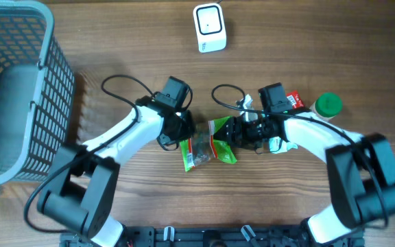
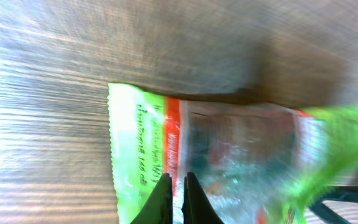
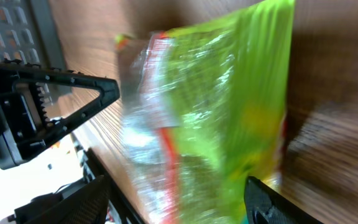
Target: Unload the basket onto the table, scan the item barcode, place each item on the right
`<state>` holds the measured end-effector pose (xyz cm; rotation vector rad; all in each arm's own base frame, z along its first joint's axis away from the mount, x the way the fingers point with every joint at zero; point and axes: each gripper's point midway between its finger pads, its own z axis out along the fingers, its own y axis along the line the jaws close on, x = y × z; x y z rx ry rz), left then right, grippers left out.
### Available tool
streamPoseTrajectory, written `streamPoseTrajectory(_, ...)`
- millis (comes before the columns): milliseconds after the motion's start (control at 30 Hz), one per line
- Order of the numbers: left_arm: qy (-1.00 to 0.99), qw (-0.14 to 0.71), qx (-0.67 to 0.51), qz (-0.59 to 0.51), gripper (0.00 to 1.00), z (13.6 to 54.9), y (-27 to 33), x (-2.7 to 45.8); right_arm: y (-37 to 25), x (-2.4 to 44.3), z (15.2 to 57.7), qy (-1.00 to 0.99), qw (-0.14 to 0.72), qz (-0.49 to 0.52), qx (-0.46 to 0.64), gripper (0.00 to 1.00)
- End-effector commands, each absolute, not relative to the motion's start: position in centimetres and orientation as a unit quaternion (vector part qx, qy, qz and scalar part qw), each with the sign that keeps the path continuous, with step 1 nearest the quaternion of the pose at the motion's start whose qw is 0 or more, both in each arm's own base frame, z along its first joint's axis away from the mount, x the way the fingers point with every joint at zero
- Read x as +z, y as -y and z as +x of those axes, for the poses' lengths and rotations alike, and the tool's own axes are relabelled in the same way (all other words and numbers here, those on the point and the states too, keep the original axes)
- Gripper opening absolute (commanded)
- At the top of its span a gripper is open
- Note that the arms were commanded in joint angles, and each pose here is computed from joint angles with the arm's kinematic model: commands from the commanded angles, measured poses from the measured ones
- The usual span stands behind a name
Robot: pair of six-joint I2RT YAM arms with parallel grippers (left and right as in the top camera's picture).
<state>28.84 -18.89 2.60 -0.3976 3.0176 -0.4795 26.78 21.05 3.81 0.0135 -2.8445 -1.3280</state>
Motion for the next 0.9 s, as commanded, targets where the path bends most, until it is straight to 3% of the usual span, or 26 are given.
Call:
streamPoseTrajectory(0,-0.978,0.092,-0.145,-0.118,0.05,30.5,18.0,6.7,-20.3,6.9,28.7,0.914,-0.082,0.039,-0.396,0.71)
streamPoseTrajectory(467,-0.992,0.0,-0.089,-0.09,0.04,25.6,18.2,2.1,-17.9,4.7,27.6,0.945,-0.062,0.008,-0.322,0.75)
streamPoseTrajectory(867,-0.994,-0.04,-0.057,-0.088,0.04,24.7,18.1,-1.7,-18.5,1.1,26.8,0.951,-0.013,-0.007,-0.31,0.77)
